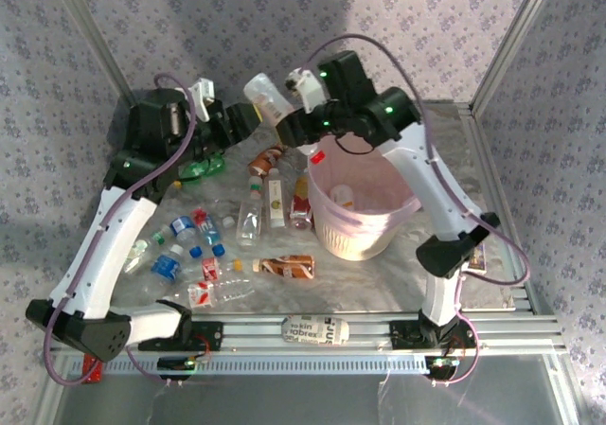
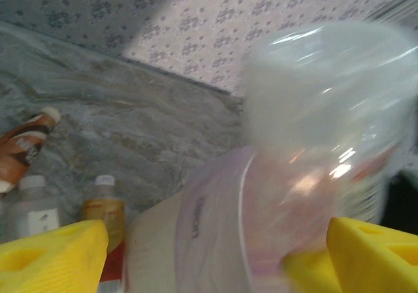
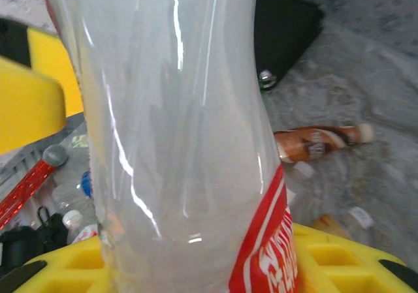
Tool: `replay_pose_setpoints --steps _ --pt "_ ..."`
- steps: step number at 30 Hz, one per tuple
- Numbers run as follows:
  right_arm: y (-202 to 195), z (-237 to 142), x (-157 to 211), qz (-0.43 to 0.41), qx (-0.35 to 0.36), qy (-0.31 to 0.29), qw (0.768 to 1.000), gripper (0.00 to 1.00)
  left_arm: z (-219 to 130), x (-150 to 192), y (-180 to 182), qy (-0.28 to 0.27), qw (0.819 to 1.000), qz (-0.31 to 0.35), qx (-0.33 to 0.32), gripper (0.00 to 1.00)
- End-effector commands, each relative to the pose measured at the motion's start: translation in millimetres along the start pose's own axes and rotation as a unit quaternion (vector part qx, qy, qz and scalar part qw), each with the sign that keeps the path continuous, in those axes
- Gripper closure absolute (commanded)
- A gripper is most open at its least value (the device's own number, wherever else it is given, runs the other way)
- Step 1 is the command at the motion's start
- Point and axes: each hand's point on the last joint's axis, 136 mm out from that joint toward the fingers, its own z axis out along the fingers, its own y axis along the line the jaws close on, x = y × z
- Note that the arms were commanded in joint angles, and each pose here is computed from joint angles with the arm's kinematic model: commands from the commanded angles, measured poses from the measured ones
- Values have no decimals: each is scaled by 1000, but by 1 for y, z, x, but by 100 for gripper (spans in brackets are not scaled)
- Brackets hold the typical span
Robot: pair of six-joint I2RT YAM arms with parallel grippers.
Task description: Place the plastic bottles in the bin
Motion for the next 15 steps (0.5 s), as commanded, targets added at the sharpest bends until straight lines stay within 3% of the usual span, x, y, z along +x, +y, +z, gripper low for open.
replay_pose_setpoints --steps 1,5,8,12,15 --pt "-15 -60 -2 -1 47 -39 998 52 0 37 27 69 997 22 -42 14" --pt "-50 -89 34 39 99 -17 994 52 13 88 49 156 983 55 -80 15" --pt "-74 -101 67 71 134 13 988 51 24 127 54 208 972 84 -70 15" --pt "-97 -98 109 92 185 66 976 51 34 180 67 279 954 97 -51 17" --pt "-96 -89 129 94 195 91 972 51 32 212 74 314 937 146 -47 20"
